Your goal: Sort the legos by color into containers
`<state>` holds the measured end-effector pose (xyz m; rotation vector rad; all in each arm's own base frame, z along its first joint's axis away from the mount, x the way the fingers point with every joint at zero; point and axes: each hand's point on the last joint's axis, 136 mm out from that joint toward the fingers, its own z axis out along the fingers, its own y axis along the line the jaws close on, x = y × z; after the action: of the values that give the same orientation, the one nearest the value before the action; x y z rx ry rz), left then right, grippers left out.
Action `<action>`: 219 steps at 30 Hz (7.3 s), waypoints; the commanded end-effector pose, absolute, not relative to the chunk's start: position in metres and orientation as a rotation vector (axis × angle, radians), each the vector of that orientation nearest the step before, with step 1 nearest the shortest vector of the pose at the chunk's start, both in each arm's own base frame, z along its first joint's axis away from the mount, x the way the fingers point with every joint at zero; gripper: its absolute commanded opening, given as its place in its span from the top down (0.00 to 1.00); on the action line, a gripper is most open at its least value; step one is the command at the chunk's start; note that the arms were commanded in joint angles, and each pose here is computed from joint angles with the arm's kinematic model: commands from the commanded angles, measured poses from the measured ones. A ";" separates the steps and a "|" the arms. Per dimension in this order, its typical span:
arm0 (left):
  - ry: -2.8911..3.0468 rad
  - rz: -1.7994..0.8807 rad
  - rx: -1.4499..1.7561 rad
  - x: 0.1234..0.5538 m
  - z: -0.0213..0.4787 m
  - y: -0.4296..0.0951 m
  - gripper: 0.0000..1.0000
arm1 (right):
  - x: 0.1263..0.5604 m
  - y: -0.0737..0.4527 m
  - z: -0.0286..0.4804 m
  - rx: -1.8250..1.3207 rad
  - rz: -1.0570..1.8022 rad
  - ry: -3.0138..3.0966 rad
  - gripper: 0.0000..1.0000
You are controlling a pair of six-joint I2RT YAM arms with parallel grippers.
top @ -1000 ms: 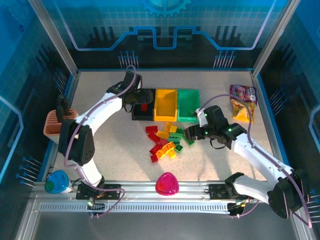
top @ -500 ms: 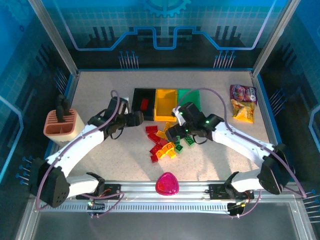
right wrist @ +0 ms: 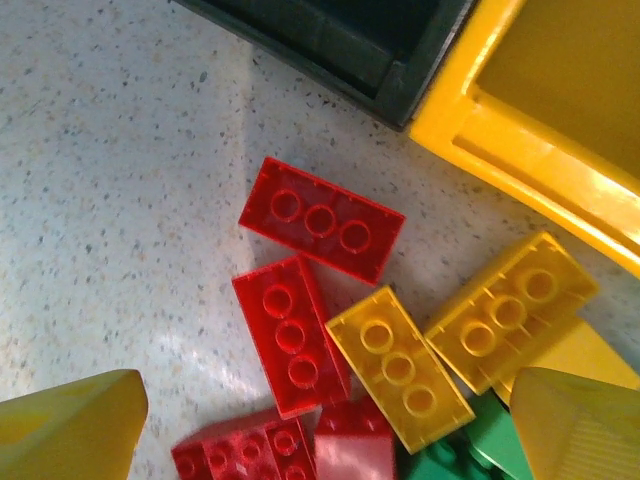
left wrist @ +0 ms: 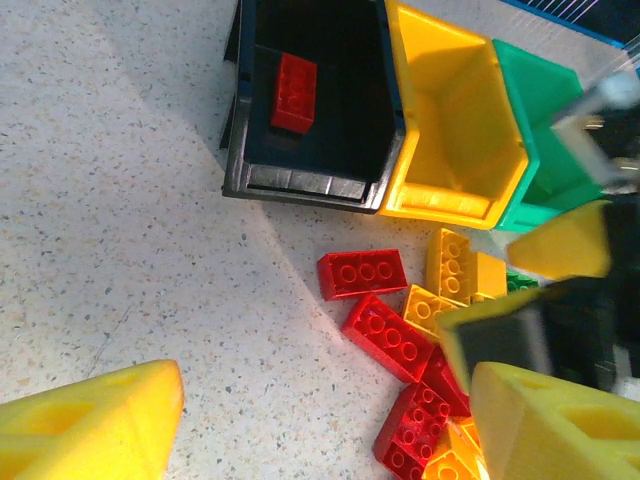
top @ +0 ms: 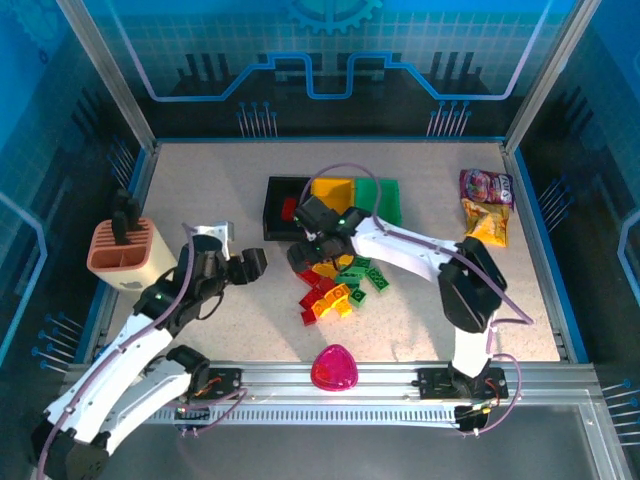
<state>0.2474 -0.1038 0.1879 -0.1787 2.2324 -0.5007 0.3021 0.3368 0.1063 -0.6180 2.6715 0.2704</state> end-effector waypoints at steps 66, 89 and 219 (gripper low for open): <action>2.269 -0.531 -0.244 0.210 0.171 -0.093 0.28 | 0.384 0.398 0.140 -0.580 0.098 2.543 0.46; 2.371 -0.602 -0.131 0.210 0.150 -0.133 0.29 | 0.395 0.365 0.228 -0.532 0.194 2.347 0.01; 2.762 -0.437 0.087 0.285 0.066 -0.211 0.42 | 0.263 0.162 0.131 -0.211 0.307 2.534 0.03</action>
<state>0.2862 -0.1994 0.0729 0.0880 2.7594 -0.3843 0.2614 0.1615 0.1345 -0.2204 2.5305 0.2859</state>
